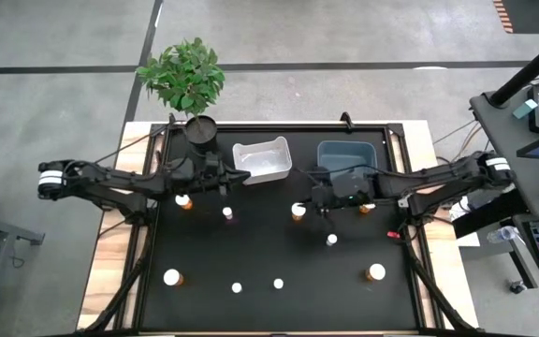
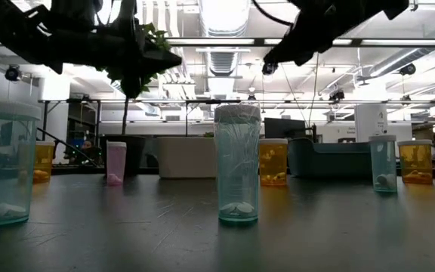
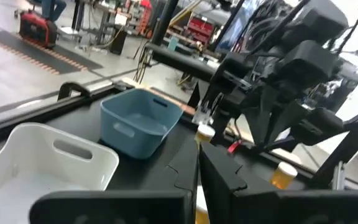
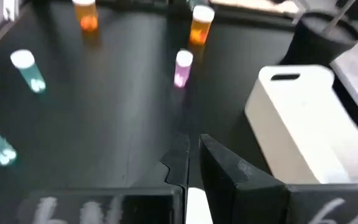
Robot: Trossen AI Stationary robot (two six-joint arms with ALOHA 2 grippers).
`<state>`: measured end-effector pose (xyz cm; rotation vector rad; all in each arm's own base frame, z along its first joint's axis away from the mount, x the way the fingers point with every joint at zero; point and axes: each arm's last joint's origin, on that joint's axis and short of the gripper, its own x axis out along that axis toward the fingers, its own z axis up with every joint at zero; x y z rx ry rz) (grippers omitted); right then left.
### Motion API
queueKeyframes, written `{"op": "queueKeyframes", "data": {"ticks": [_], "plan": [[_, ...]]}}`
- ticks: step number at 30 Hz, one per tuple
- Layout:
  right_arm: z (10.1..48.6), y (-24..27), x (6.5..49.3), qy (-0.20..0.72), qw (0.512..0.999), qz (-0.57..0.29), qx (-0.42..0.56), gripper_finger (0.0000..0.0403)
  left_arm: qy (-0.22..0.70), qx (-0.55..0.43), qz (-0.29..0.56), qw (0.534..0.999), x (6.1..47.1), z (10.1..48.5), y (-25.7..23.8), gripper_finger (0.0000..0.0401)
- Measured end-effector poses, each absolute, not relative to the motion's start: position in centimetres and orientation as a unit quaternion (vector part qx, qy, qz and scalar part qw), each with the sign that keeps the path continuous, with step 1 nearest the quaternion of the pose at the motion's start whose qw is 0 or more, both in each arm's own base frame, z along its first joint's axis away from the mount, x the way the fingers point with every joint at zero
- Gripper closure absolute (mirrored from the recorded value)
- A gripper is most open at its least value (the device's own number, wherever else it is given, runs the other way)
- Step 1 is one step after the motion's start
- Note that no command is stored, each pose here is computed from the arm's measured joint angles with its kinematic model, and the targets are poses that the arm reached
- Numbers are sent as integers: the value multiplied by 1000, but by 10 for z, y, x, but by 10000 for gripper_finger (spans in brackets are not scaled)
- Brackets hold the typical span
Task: Pick and place medicine bottles into bin by pill shape (circle, oval)
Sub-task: Put the orange capsule bottle into the blue bin
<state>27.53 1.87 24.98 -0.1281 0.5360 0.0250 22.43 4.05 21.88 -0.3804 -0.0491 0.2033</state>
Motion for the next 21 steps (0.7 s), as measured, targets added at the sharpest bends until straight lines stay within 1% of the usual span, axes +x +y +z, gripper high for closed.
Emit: {"op": "queueKeyframes", "data": {"ticks": [3, 7, 15, 18, 21], "plan": [[241, 21, 282, 301, 951, 15, -62, 375, -13, -190, 103, 976, 227, 214, 41, 401], [236, 22, 294, 326, 943, 15, -64, 375, -7, -190, 104, 976, 228, 211, 41, 401], [239, 24, 320, 387, 920, 11, -53, 372, -9, -186, 104, 977, 228, 212, 41, 401], [242, 25, 329, 414, 909, 11, -54, 359, -9, -169, 104, 980, 227, 213, 41, 401], [245, 26, 335, 442, 895, 10, -55, 332, -8, -152, 104, 983, 227, 214, 41, 401]]}}
